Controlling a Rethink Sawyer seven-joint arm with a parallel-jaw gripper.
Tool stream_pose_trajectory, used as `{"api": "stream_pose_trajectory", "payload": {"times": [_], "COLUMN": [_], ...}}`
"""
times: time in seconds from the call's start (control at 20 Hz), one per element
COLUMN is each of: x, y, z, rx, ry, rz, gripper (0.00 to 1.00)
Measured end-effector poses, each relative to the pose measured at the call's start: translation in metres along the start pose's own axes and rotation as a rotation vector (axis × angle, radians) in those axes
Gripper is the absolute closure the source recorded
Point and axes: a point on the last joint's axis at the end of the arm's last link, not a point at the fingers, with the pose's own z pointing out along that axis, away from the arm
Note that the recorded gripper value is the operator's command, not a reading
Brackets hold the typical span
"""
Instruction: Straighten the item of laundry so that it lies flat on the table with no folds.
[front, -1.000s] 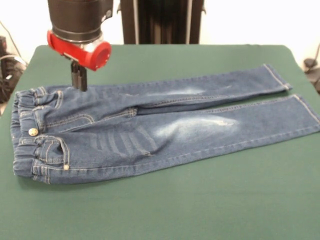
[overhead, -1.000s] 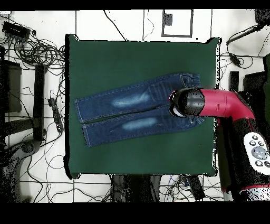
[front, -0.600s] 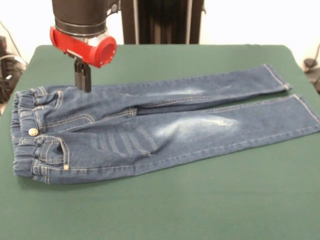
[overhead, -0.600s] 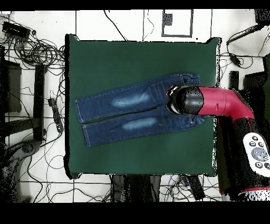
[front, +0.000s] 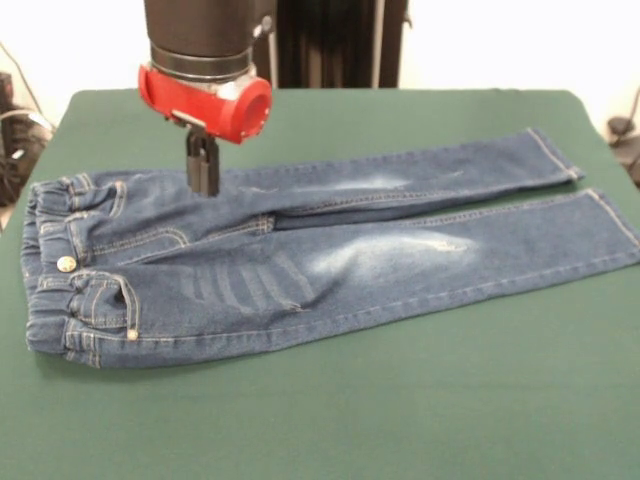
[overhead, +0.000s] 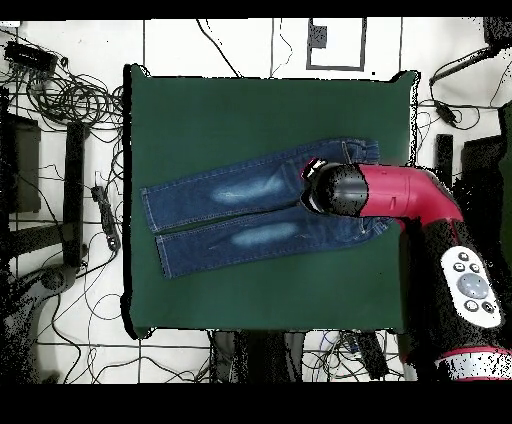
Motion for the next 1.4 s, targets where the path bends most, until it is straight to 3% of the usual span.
{"api": "stream_pose_trajectory", "payload": {"times": [0.8,1.4], "x": [0.032,0.031], "y": [0.033,0.024], "z": [-0.004,-0.004], "rx": [-0.010,0.004], "ry": [0.007,0.018], "rz": [-0.002,0.039], "gripper": [1.00,1.00]}}
